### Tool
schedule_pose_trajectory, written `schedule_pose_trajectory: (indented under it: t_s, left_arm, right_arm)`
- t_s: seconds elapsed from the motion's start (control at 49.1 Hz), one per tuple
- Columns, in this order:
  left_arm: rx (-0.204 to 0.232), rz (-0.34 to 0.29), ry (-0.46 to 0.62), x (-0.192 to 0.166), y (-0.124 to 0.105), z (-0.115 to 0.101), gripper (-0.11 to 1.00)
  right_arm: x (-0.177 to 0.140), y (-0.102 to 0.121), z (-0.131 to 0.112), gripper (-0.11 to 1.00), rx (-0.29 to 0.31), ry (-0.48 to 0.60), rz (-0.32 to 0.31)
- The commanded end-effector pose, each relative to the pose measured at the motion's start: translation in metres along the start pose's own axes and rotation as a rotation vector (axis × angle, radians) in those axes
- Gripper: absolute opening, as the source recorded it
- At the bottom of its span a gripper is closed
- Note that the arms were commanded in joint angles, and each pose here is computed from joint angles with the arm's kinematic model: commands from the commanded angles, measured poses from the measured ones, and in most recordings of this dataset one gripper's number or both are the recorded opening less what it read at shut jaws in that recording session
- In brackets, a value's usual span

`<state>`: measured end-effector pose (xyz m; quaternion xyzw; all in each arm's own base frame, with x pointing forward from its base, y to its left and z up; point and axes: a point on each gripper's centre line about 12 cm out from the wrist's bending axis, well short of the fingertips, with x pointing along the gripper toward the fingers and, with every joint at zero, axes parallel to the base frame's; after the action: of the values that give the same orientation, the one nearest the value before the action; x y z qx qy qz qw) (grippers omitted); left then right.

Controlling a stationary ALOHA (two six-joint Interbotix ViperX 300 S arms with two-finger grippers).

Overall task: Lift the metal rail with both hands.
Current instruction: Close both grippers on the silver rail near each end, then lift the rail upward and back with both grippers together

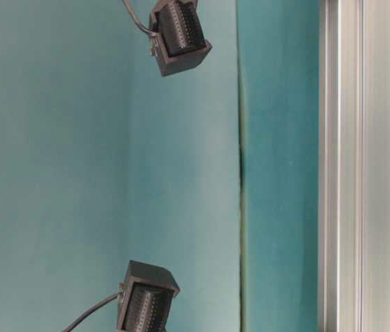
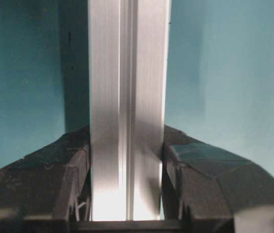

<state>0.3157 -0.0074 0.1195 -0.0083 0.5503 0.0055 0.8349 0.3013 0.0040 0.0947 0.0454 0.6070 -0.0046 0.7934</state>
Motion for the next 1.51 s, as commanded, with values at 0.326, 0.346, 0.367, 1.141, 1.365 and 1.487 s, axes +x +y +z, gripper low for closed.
schedule_pose_trajectory:
  t_s: [0.326,0.346,0.367,1.141,1.365,1.487]
  left_arm:
    - [0.053,0.002,-0.017,-0.015,0.000,0.008,0.28]
    - [0.053,0.002,-0.015,-0.017,0.000,0.009,0.28]
    - [0.054,0.003,-0.018,-0.021,0.000,0.011,0.28]
    - [0.012,0.026,-0.077,-0.191,0.012,0.066,0.28]
    - [0.009,0.031,-0.061,-0.230,0.013,0.084,0.28]
    - [0.007,0.030,-0.029,-0.247,0.012,0.090,0.28]
  right_arm:
    - [-0.015,-0.006,0.012,0.38,0.035,-0.011,0.002]
    - [-0.018,-0.007,0.013,0.38,0.037,-0.011,0.001]
    - [-0.022,-0.007,0.015,0.38,0.037,-0.011,0.001]
    - [-0.202,0.003,0.063,0.38,0.139,0.007,0.051]
    - [-0.240,0.008,0.077,0.38,0.165,-0.030,0.060]
    - [-0.264,0.012,0.081,0.38,0.163,-0.036,0.063]
